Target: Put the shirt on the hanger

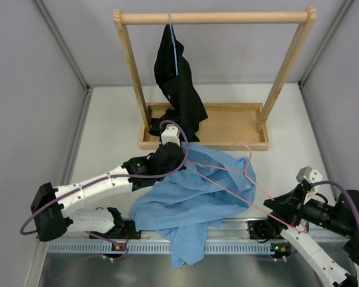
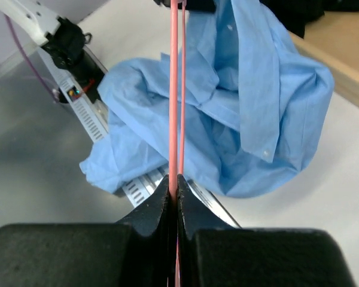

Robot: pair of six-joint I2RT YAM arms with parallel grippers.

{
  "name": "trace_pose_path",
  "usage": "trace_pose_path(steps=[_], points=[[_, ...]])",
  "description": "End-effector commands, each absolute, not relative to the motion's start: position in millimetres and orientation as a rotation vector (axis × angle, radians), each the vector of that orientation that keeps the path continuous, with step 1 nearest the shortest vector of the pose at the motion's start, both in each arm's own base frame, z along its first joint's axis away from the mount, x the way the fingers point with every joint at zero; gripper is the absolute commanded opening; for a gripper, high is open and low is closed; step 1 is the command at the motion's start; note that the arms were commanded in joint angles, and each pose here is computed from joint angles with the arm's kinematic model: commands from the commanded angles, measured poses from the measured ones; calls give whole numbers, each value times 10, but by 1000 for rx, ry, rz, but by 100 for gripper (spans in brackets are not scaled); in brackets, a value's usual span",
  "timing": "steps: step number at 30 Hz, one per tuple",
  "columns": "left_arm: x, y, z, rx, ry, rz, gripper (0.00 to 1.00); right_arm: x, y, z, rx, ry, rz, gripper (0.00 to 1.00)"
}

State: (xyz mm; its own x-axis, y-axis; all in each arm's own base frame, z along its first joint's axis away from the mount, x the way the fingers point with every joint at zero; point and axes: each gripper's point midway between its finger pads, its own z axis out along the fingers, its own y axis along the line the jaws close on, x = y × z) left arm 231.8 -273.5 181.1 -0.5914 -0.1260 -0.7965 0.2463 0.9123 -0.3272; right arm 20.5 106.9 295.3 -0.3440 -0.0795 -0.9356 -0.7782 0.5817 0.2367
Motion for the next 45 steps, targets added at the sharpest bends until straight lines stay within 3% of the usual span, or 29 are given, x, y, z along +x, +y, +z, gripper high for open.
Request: trace_pose_path(steps=[1,12,21,26,29,32,38,45], points=[[2348,-2854,2023,69,2115,-592,0,239,935,2646,-633,1917,783,0],[1934,-3135,2070,306,2178,-844,0,587,1051,2856,-583,1887,751,0],[1486,-3267,2756,523,2056,-1116,0,660,1736,3034,-773,1610,1127,0],[1469,-3021,2965,560,2037,-1009,0,576,1894,3028,-843,1545,1270,0],[1460,-3003,3087,582,2010,-1005,0,700,1930,3164,-727,1504,1302,0],[1392,-3058,3227,595,1986,-1051,0,893,1901,3311,-592,1454,1268,0],[1184,-3287,3729,721,1854,-1099,0,963,2103,3283,-692,1541,1353,0],[1127,-3385,3910,669,1820,-975,0,1057,2088,3430,-674,1492,1294,0]])
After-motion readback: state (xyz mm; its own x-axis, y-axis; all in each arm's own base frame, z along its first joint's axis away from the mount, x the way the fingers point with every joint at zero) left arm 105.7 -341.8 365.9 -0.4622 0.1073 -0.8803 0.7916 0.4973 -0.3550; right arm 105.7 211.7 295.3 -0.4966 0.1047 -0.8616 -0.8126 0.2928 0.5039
